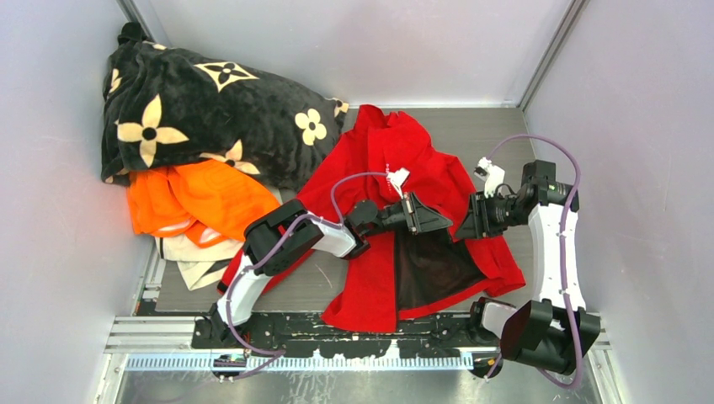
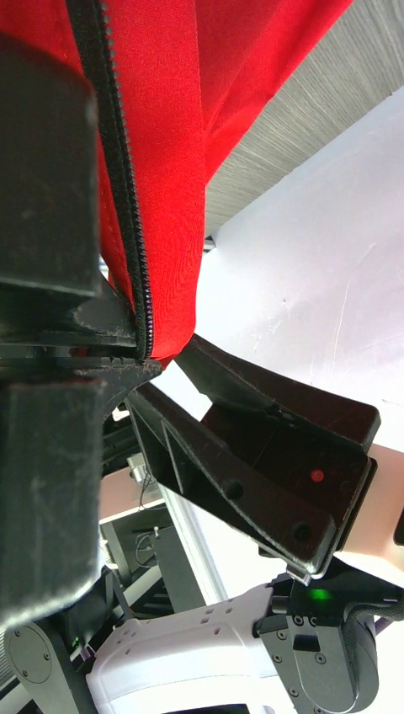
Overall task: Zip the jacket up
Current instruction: Adjust the zipper on the jacket, then adjust the jacket at the center of the board.
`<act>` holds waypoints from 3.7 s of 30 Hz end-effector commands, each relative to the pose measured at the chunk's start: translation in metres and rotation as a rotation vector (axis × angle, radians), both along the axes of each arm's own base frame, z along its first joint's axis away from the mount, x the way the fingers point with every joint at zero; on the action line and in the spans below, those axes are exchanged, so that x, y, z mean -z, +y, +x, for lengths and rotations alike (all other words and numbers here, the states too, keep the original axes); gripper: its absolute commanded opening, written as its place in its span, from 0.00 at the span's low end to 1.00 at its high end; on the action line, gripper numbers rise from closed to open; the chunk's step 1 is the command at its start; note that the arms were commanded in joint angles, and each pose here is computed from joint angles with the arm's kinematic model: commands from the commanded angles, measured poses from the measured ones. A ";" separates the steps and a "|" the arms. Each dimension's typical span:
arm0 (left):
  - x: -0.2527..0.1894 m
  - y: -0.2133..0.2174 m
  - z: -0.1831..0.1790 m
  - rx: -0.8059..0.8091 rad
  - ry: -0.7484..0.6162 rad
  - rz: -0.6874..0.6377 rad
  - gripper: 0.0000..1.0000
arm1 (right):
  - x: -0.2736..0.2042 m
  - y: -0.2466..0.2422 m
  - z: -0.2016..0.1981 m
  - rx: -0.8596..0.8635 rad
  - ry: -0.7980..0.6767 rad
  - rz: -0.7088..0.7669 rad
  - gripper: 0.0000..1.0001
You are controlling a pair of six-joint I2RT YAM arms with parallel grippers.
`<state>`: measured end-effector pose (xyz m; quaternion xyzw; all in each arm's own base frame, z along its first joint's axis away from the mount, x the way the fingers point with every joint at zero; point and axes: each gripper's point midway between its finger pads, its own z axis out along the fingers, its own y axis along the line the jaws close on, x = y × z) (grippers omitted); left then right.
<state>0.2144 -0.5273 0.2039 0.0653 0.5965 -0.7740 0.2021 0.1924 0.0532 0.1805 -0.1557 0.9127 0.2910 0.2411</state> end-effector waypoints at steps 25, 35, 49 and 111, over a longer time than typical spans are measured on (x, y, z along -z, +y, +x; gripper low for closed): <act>0.010 0.057 0.003 -0.164 -0.035 0.047 0.50 | 0.039 -0.028 0.008 -0.074 0.049 -0.145 0.01; -0.018 0.104 -0.018 -0.186 -0.153 0.044 0.46 | 0.099 -0.023 -0.002 -0.165 0.228 -0.150 0.01; 0.022 0.066 -0.022 -0.064 -0.164 0.225 0.31 | 0.130 -0.002 0.005 -0.243 0.264 -0.194 0.01; 0.054 0.078 -0.013 0.001 -0.223 0.612 0.36 | 0.118 -0.004 -0.008 -0.326 0.156 -0.225 0.41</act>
